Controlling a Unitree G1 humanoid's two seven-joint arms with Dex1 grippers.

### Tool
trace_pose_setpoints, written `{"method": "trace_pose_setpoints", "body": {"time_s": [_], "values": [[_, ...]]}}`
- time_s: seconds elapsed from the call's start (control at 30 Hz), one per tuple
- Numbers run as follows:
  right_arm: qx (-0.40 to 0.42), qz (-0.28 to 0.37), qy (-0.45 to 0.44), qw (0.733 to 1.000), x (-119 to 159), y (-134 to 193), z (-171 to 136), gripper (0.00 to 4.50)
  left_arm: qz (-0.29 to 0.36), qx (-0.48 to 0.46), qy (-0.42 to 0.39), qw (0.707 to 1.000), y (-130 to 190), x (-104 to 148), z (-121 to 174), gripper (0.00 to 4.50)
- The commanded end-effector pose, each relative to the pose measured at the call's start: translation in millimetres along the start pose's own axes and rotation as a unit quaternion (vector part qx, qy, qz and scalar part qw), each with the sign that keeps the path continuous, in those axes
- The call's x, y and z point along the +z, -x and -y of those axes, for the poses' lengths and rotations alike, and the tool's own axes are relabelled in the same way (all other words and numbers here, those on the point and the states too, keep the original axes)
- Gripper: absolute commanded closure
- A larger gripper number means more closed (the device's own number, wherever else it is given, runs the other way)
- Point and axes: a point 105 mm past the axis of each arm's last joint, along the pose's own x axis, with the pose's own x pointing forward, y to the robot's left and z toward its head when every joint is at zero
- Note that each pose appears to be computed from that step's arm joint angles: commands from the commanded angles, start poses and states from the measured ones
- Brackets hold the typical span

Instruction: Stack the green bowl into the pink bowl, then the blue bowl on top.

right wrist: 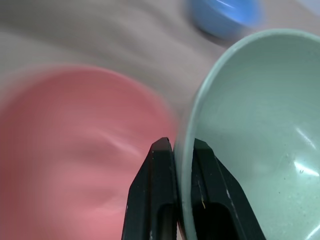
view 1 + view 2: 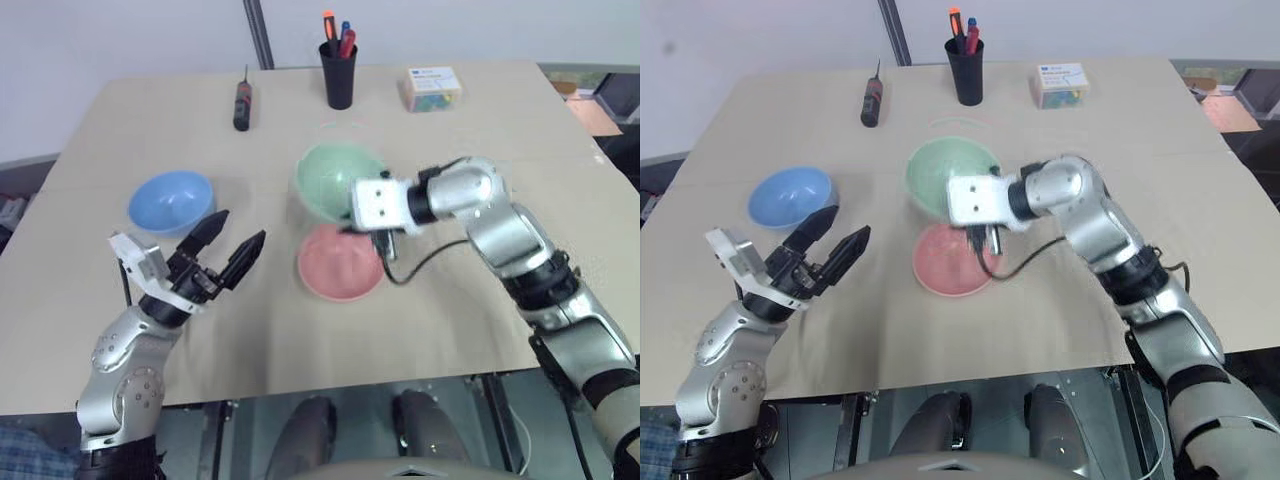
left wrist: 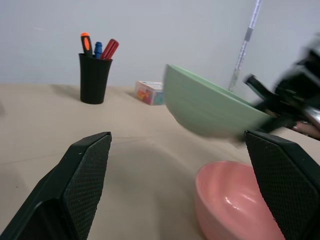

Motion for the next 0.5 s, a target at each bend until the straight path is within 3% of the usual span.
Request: {"method": "trace_pose_setpoints", "body": {"time_s": [0.03, 0.1, 0.17, 0.27, 0.3, 0.33, 0.43, 0.47, 0.5], "values": [[0.005, 0.023, 0.025, 0.999, 30.4, 4.8, -10.0, 4.47, 0.000, -0.022, -0.006, 1.000, -3.9, 2.8, 0.7, 0.00], [0.006, 0.021, 0.023, 1.000, 31.6, 4.3, -12.2, 4.47, -0.001, -0.029, -0.004, 1.000, -6.5, 1.1, 0.5, 0.00], [0.002, 0.016, 0.017, 1.000, 30.8, 3.8, -12.5, 3.72, 0.000, -0.034, -0.002, 0.999, -9.2, 0.8, 0.3, 0.00], [-0.015, 0.008, 0.015, 1.000, 29.2, 3.9, -7.7, 2.98, 0.001, -0.039, -0.002, 0.999, -11.4, 0.8, -0.7, 0.00], [-0.020, 0.007, 0.015, 1.000, 29.0, 4.0, -6.0, 2.37, 0.000, -0.040, -0.002, 0.999, -11.7, 0.6, -1.1, 0.00], [-0.025, 0.006, 0.014, 1.000, 29.1, 4.8, -4.6, 2.19, 0.000, -0.041, -0.001, 0.999, -12.0, 0.4, -1.2, 0.00], [-0.038, 0.003, 0.005, 0.999, 28.0, 8.5, -2.8, 1.00, 0.000, -0.045, 0.000, 0.999, -13.2, -0.4, -1.0, 0.00], [-0.045, 0.006, -0.006, 0.999, 27.5, 11.1, -2.6, 0.32, 0.000, -0.046, 0.000, 0.999, -13.7, -0.5, -0.7, 0.00], [-0.053, 0.010, -0.019, 0.998, 27.0, 14.2, -2.0, 0.23, 0.000, -0.046, -0.001, 0.999, -14.0, -0.5, -0.5, 0.00]]}}
